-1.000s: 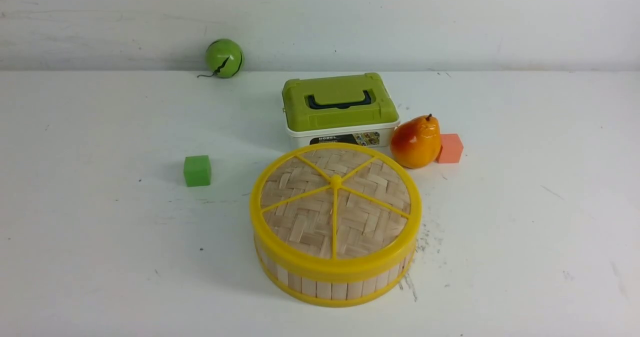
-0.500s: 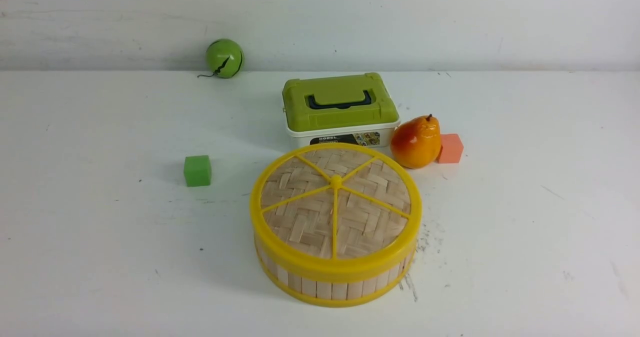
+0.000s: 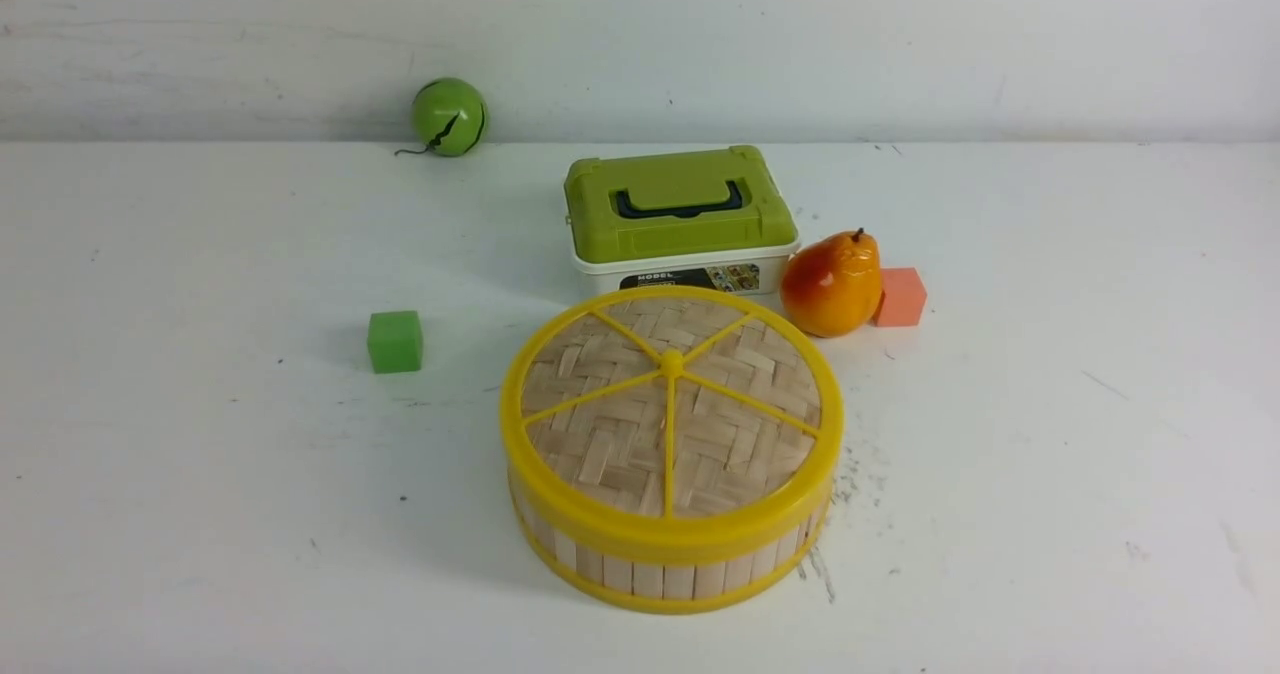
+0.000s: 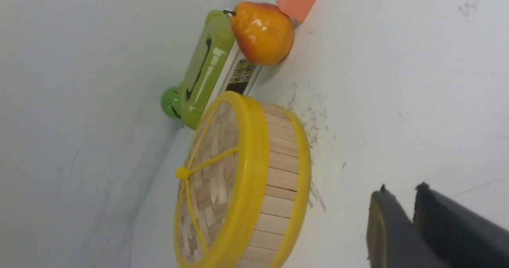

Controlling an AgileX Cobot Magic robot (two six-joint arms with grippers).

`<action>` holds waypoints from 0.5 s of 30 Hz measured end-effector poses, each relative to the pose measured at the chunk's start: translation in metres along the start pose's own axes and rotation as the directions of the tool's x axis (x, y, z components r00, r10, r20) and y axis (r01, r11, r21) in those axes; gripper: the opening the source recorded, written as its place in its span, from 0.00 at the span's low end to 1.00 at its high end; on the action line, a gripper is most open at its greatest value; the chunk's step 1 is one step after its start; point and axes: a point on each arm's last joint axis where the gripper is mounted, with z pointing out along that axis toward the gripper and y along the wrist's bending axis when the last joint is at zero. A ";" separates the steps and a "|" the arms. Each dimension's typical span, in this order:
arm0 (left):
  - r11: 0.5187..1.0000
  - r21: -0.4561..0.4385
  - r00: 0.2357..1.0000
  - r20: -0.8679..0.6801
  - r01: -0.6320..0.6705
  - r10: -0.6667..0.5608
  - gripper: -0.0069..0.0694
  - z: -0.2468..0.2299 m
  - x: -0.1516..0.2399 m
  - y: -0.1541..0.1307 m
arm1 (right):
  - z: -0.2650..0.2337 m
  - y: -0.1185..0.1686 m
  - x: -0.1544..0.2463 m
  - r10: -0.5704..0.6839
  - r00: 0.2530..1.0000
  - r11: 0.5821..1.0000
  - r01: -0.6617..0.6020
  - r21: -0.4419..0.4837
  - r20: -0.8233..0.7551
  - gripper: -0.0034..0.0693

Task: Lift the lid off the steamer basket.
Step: Use the right arm to lift the lid of the steamer

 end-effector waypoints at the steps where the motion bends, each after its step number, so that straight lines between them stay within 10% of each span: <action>1: 1.000 0.000 1.000 0.000 0.000 0.000 0.40 0.000 0.000 0.000 | 0.000 0.000 -0.001 -0.039 0.999 0.999 0.039 0.003 0.012 0.19; 9: 1.000 0.000 1.000 0.000 0.000 0.000 0.40 0.000 0.000 0.000 | -0.001 0.003 -0.005 -0.210 0.977 0.978 0.210 0.011 0.046 0.20; 15: 1.000 0.000 1.000 -0.001 0.000 0.000 0.40 0.000 0.000 0.000 | -0.021 0.066 -0.025 -0.617 0.784 0.784 0.620 -0.025 0.066 0.16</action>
